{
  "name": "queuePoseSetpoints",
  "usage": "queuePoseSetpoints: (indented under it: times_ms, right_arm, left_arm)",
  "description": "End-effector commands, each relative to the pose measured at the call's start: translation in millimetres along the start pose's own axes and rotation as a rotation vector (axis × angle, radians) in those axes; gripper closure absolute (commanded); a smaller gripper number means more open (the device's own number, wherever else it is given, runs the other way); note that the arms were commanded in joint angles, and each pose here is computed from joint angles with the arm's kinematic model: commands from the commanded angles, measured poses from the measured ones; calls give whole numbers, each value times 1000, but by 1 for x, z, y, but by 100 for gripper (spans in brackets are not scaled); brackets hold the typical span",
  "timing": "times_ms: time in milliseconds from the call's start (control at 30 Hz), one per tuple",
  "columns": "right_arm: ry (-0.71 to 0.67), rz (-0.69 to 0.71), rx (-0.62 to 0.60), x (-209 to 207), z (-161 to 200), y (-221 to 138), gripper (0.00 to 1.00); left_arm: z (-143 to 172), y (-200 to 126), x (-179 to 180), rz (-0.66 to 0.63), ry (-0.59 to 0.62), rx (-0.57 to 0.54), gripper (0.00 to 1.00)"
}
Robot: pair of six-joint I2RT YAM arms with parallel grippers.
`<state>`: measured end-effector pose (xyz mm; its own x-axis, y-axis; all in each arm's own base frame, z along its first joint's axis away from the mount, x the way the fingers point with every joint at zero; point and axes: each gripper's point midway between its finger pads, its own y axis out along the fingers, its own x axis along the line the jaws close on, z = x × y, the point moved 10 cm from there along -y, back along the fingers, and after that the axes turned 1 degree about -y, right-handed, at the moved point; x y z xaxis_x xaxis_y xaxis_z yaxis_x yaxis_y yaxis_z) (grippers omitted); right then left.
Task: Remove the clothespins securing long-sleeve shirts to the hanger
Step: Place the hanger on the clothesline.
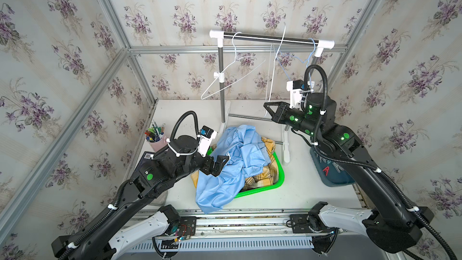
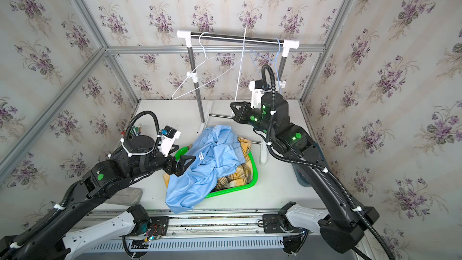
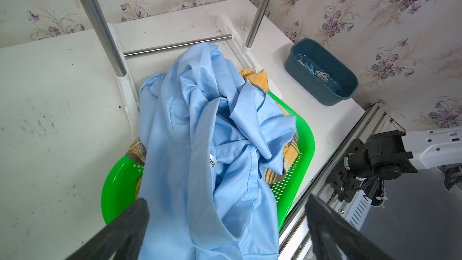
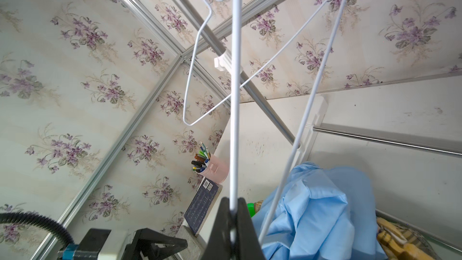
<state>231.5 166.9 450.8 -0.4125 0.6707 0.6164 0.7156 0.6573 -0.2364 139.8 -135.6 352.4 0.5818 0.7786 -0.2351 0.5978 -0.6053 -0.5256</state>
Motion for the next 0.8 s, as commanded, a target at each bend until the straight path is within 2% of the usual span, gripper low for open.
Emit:
queuePoseSetpoints:
  times_ms: [0, 133, 300, 533, 600, 767]
  right_arm:
    - [31, -19, 14, -12, -10, 3, 100]
    - [54, -1, 28, -28, -12, 13, 100]
    - [90, 18, 61, -42, 3, 22, 100]
    - [97, 15, 57, -47, 14, 12, 100]
    - [83, 3, 43, -43, 11, 7, 87]
    - [37, -58, -10, -27, 2, -13, 38]
  left_arm:
    - [-3, -2, -1, 13, -18, -47, 1]
    - [2, 0, 2, -2, -22, -44, 1]
    - [7, 3, 4, -22, -22, -36, 1]
    - [2, 7, 3, -25, -17, -24, 1]
    - [-1, 6, 2, -21, -13, -27, 1]
    - [-14, -10, -3, -5, 21, -32, 1]
